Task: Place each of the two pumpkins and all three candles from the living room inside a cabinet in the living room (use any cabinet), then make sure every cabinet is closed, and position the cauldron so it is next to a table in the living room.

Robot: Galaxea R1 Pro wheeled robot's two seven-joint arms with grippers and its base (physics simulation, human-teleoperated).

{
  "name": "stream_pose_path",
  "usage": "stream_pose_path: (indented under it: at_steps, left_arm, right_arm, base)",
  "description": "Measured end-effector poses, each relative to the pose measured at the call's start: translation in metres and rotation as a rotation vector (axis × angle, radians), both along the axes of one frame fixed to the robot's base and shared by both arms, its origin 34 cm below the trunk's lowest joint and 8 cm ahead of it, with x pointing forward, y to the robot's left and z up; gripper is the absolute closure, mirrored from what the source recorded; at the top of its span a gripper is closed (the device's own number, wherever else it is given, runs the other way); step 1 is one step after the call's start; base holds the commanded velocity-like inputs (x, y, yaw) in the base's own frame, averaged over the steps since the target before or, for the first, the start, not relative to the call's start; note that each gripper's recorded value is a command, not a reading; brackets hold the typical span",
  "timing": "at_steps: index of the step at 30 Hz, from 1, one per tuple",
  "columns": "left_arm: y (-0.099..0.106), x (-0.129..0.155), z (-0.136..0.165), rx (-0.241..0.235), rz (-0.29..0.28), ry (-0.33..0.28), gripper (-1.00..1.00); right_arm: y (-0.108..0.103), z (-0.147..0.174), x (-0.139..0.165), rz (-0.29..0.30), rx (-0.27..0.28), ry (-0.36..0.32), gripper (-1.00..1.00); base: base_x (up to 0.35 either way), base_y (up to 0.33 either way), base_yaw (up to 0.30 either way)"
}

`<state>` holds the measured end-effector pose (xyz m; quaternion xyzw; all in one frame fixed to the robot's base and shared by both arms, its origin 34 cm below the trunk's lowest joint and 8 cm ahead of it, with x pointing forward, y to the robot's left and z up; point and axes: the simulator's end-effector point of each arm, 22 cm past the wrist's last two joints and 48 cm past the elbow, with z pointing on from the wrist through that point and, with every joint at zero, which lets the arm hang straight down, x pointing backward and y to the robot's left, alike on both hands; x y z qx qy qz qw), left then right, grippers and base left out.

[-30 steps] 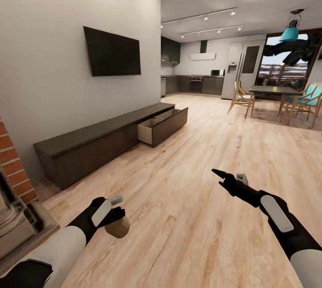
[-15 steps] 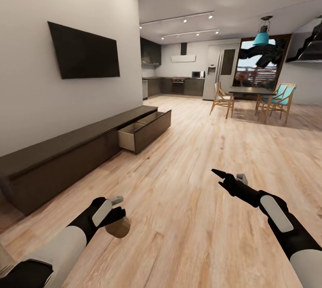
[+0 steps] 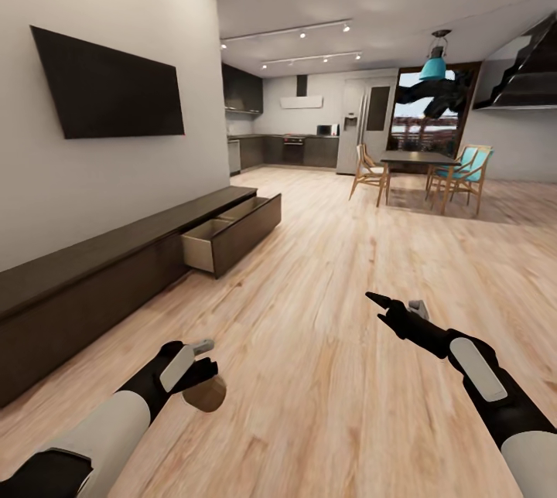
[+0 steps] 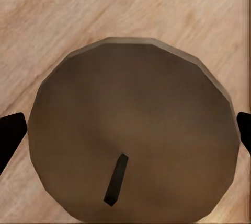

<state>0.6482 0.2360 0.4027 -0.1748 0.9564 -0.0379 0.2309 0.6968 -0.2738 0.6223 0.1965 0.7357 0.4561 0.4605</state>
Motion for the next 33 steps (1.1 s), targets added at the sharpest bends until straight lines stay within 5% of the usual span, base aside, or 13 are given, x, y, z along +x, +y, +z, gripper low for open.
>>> stream_pose_path:
  at_steps: [33]
  left_arm:
    - [0.0000, 0.0001, 0.0002, 0.002, -0.002, -0.001, 1.00]
  right_arm:
    - [-0.0002, -0.0004, -0.0001, 0.000, 0.000, 0.001, -1.00]
  base:
    - [0.322, -0.078, -0.031]
